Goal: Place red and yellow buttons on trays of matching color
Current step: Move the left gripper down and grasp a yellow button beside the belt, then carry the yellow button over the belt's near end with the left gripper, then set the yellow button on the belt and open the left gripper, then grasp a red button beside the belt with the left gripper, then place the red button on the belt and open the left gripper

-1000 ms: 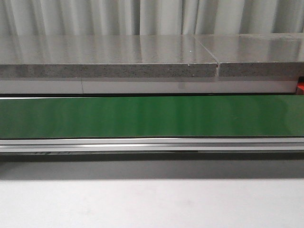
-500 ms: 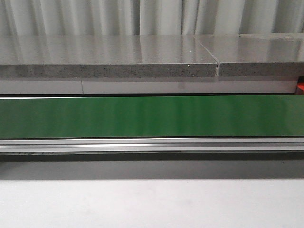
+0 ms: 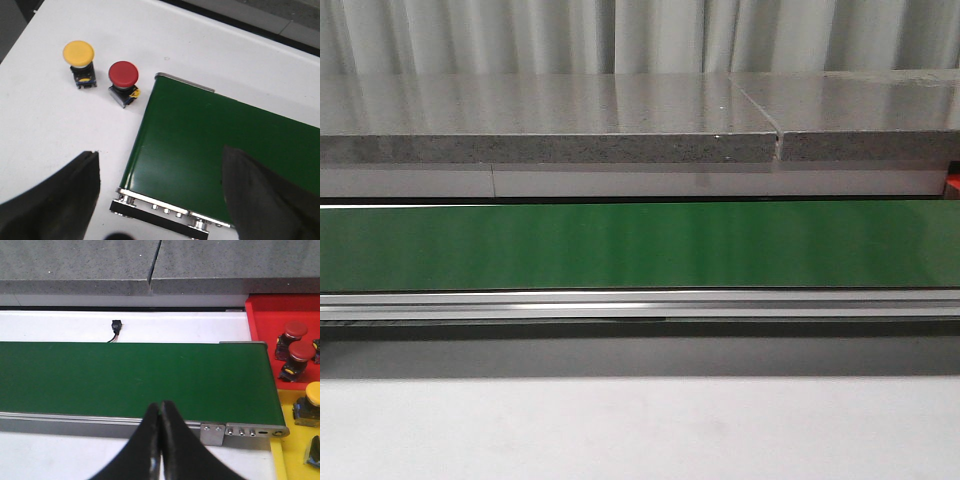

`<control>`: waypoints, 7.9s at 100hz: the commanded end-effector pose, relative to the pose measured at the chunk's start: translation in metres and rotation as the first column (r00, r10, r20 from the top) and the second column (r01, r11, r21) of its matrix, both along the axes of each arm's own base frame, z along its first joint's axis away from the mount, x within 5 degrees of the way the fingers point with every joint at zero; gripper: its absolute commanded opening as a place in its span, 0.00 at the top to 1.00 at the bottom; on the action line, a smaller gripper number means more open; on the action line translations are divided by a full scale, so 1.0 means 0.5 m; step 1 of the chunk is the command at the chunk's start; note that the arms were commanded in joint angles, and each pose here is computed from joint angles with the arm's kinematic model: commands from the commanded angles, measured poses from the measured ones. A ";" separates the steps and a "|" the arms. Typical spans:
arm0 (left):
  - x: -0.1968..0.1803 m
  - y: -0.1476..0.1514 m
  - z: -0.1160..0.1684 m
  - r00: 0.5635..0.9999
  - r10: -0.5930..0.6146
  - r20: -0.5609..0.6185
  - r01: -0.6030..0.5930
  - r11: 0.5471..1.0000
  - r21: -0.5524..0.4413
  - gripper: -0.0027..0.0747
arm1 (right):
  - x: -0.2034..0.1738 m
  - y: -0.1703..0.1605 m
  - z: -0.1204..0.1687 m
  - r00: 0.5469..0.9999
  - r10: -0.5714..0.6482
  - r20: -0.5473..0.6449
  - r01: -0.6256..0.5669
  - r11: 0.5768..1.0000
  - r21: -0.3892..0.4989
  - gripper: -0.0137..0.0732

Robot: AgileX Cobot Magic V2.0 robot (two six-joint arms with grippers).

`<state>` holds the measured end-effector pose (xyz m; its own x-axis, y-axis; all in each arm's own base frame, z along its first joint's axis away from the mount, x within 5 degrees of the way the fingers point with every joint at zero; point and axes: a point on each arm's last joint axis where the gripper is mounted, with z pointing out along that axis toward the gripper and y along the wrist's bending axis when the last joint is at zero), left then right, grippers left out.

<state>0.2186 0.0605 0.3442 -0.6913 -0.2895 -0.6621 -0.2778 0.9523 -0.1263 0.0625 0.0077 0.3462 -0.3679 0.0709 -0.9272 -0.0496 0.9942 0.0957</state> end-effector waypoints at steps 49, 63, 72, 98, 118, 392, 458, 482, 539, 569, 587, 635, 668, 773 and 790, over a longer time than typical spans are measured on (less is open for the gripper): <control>0.201 0.126 -0.033 0.985 0.108 -0.137 -0.123 0.987 -0.102 0.32 | 0.003 -0.002 0.024 0.997 -0.007 0.082 0.007 1.000 -0.006 0.92; 0.234 0.163 -0.056 0.969 0.161 -0.189 -0.189 0.972 -0.142 0.32 | 0.003 -0.002 0.024 0.997 -0.007 0.082 0.007 1.000 -0.006 0.92; 0.253 0.175 -0.072 0.960 0.153 -0.235 -0.190 0.972 -0.140 0.32 | 0.003 -0.002 0.024 0.997 -0.007 0.082 0.007 1.000 -0.006 0.92; 0.306 0.203 -0.120 0.942 0.191 -0.275 -0.242 0.956 -0.167 0.32 | 0.003 -0.002 0.024 0.997 -0.007 0.082 0.007 1.000 -0.006 0.92; 0.325 0.232 -0.149 0.907 0.293 -0.301 -0.356 0.918 -0.178 0.32 | 0.003 -0.002 0.024 0.997 -0.007 0.082 0.007 1.000 -0.006 0.92; 0.221 0.003 -0.109 0.957 -0.109 -0.269 0.071 0.987 -0.145 0.83 | 0.003 -0.002 0.024 0.997 -0.007 0.083 0.008 1.000 -0.006 0.92; 0.237 -0.011 -0.057 0.994 -0.074 -0.086 0.053 0.972 -0.228 0.25 | 0.003 -0.002 0.024 0.997 -0.007 0.083 0.008 1.000 -0.006 0.92; 0.236 0.036 -0.031 0.998 0.050 -0.050 -0.061 0.964 -0.260 0.25 | 0.003 -0.002 0.024 0.997 -0.007 0.083 0.008 1.000 -0.006 0.92; 0.273 0.136 -0.156 0.918 0.287 -0.273 -0.379 0.837 -0.395 0.25 | 0.003 -0.002 0.024 0.997 -0.007 0.083 0.008 1.000 -0.006 0.92; 0.324 0.156 -0.192 0.896 0.314 -0.315 -0.429 0.797 -0.425 0.25 | 0.003 -0.002 0.024 0.997 -0.007 0.083 0.008 1.000 -0.006 0.92; 0.346 0.165 -0.215 0.882 0.328 -0.338 -0.455 0.776 -0.436 0.25 | 0.003 -0.002 0.024 0.997 -0.007 0.083 0.008 1.000 -0.006 0.92; 0.358 0.169 -0.235 0.875 0.322 -0.360 -0.464 0.770 -0.438 0.57 | 0.003 -0.002 0.024 0.997 -0.007 0.083 0.008 1.000 -0.006 0.92; 0.348 0.163 -0.224 0.891 0.263 -0.370 -0.414 0.806 -0.423 0.71 | 0.003 -0.002 0.024 0.997 -0.007 0.083 0.008 1.000 -0.006 0.92; 0.176 0.096 -0.055 0.975 -0.026 -0.222 -0.004 0.991 -0.136 0.73 | 0.003 -0.002 0.024 0.997 -0.007 0.083 0.008 1.000 -0.006 0.92; 0.172 0.055 -0.050 0.974 -0.080 -0.211 0.053 0.990 -0.131 0.73 | 0.003 -0.002 0.024 0.997 -0.007 0.083 0.008 1.000 -0.006 0.92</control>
